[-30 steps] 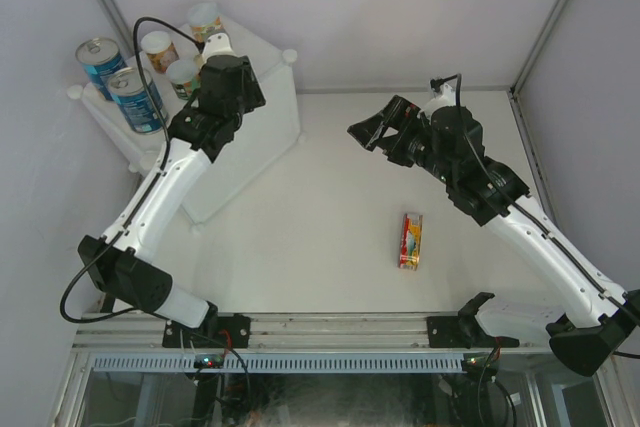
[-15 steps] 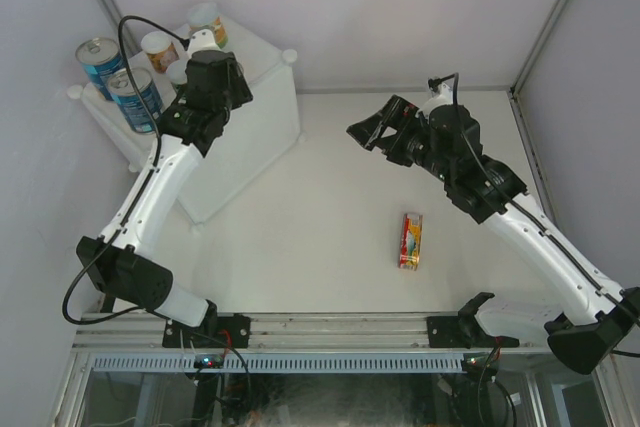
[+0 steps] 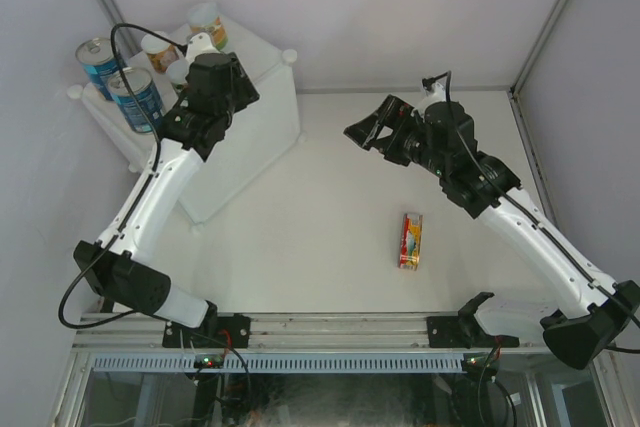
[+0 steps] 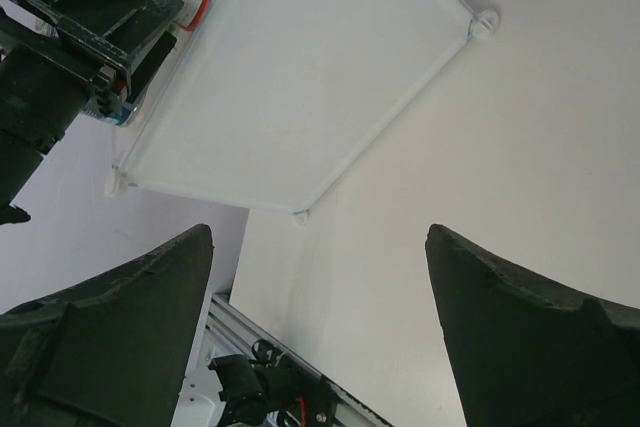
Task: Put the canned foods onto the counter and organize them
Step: Place the canned food on the counter.
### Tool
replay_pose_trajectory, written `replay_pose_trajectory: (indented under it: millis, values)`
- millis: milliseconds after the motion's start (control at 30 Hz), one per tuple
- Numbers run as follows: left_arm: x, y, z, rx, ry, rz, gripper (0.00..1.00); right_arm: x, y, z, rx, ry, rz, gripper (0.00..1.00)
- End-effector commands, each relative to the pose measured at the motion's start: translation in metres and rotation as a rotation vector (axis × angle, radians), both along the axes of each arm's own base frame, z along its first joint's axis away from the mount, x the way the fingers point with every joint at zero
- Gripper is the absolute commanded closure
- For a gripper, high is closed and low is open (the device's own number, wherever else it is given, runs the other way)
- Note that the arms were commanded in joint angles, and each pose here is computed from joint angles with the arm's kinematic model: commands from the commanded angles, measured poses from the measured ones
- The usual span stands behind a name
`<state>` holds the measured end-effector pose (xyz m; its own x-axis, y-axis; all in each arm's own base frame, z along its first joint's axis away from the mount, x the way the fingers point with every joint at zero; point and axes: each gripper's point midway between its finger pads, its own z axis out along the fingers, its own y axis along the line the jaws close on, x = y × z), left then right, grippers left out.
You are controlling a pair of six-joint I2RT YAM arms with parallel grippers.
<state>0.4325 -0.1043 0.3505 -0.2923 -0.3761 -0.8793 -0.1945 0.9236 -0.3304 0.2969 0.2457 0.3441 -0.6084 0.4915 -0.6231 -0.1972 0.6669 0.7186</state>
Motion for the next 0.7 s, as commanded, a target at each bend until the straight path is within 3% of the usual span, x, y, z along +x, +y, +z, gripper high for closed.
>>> replay_pose_trajectory:
  millis: [0,133,333,667]
  values:
    - [-0.015,-0.001,0.023,-0.060,-0.090,0.131,0.36,0.004,0.001,0.026,0.034,-0.085,0.021,0.13]
    - [-0.009,-0.019,0.029,-0.074,-0.107,0.136,0.35,0.002,-0.004,0.028,0.026,-0.092,0.016,0.13]
    - [0.004,-0.064,0.035,-0.092,-0.130,0.007,0.36,0.000,-0.022,0.034,0.034,-0.116,-0.013,0.13]
    - [0.034,-0.067,0.052,-0.006,-0.164,-0.014,0.35,0.001,-0.029,0.034,0.042,-0.118,-0.020,0.13]
